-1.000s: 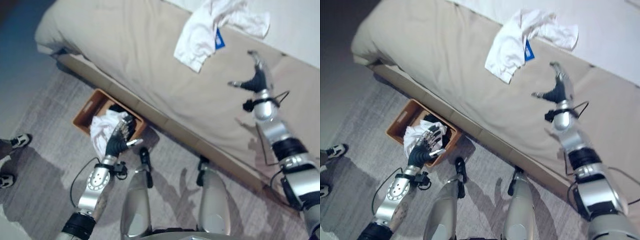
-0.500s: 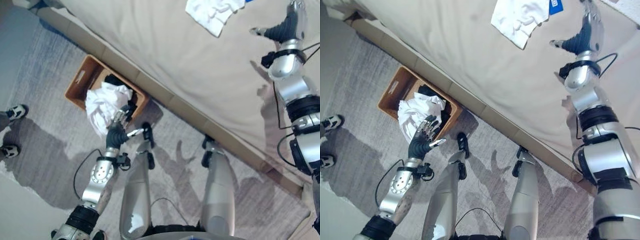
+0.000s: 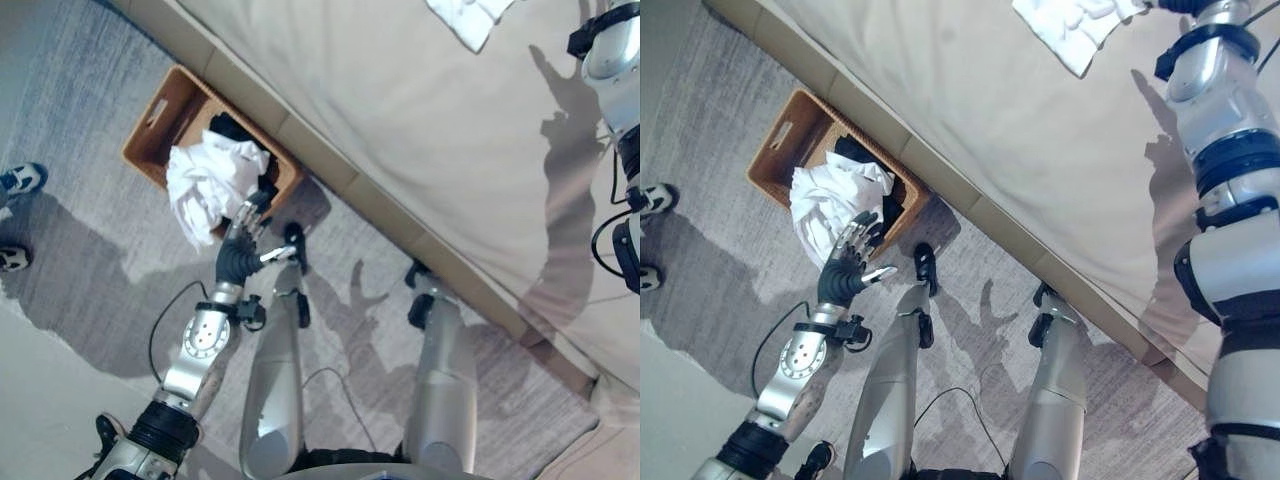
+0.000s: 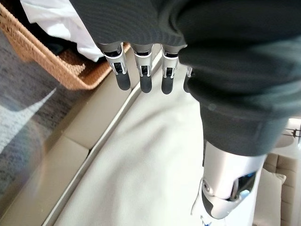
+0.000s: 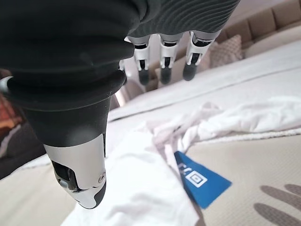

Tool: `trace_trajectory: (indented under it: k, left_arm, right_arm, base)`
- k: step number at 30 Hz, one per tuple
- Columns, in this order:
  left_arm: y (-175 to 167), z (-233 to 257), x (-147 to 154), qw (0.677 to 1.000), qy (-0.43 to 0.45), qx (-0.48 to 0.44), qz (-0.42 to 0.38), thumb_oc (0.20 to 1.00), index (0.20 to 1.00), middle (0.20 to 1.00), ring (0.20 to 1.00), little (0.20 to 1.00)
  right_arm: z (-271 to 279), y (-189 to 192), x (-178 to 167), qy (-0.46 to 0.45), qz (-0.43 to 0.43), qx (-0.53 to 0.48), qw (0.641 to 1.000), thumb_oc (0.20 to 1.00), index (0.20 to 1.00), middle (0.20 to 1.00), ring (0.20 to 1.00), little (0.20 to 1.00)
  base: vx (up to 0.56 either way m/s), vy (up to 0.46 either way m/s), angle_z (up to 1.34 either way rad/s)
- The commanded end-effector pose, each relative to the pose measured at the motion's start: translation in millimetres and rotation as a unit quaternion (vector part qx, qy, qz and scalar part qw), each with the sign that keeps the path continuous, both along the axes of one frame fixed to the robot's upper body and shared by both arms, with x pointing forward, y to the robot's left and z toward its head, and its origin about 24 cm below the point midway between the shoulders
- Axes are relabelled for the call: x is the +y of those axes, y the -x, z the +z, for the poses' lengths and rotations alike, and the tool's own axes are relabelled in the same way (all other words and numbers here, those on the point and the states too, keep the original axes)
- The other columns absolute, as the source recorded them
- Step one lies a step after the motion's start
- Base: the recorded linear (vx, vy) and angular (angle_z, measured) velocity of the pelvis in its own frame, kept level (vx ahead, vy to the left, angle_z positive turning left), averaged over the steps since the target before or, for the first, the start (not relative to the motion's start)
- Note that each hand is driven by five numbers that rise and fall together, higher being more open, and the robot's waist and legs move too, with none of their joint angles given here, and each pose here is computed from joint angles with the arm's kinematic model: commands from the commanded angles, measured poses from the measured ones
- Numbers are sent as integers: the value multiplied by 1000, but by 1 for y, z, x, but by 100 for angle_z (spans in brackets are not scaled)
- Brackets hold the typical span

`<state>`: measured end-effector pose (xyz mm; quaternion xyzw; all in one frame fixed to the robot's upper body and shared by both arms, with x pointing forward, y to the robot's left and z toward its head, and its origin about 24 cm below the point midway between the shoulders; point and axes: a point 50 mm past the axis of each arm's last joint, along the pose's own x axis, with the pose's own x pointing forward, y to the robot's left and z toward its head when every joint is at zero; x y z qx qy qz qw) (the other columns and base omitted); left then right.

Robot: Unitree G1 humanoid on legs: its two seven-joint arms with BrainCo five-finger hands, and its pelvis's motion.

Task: Pick up clothes into the bucket

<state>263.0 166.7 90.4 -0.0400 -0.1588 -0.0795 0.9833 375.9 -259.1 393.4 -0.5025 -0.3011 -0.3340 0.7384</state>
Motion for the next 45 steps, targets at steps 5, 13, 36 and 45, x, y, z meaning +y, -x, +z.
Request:
trace_trajectory:
  k: [5, 13, 36, 45]
  left_arm:
    - [12, 26, -1, 997, 17, -72, -16, 1000, 1000, 1000, 1000, 1000]
    - [12, 41, -4, 994, 25, -102, -39, 1000, 1000, 1000, 1000, 1000]
    - [11, 49, -5, 990, 53, -120, -54, 1000, 1000, 1000, 1000, 1000]
    - [11, 50, -5, 990, 51, -121, -52, 1000, 1000, 1000, 1000, 1000]
  right_arm:
    - [22, 13, -10, 37, -14, -3, 999, 1000, 1000, 1000, 1000, 1000]
    - [20, 17, -39, 8, -55, 56, 997, 1000, 1000, 1000, 1000, 1000]
    - [27, 25, -53, 0, -66, 89, 994, 200, 200, 200, 200, 200]
    - [23, 23, -51, 0, -59, 90, 994, 200, 200, 200, 200, 200]
  base:
    - [12, -16, 5]
    - [8, 0, 8]
    - [-6, 7, 4]
    - [0, 0, 0]
